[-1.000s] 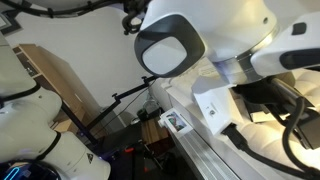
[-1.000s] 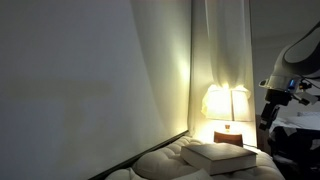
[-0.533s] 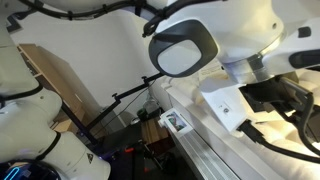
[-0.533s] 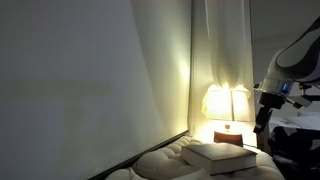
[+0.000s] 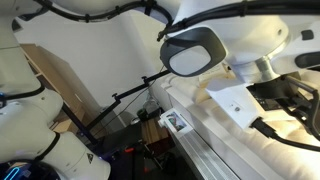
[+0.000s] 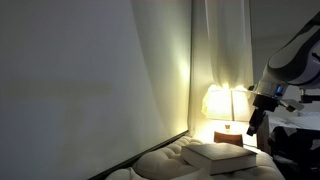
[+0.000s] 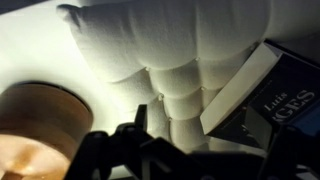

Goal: Pick up the black book and position it on top of the white book

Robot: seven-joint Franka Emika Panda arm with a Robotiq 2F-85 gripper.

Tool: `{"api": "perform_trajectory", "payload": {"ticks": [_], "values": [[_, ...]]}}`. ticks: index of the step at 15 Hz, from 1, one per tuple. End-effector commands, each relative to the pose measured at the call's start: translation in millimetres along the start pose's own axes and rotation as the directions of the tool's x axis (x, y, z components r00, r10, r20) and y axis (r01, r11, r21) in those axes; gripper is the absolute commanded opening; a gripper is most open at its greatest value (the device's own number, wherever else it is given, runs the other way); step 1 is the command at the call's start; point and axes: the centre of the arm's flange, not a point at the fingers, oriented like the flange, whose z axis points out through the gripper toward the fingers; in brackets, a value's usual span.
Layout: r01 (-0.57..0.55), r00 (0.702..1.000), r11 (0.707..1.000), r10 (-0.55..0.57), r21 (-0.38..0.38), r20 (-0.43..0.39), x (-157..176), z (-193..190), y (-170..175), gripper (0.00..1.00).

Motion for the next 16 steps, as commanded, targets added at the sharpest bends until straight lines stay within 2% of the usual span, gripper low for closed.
{"api": "perform_trajectory", "payload": {"ticks": [1,6,11,16], "values": [[0.014,0.999,0.996,-0.01,0.093,-0.047,5.9,4.8,9.9,1.0],[0.034,0.999,0.988,-0.029,0.148,-0.04,5.3,9.4,16.1,1.0],[0.094,0.995,0.948,-0.096,0.304,-0.009,0.8,15.4,16.6,1.0],[0.111,0.993,0.936,-0.118,0.335,0.002,-0.8,19.3,16.9,1.0]]}}
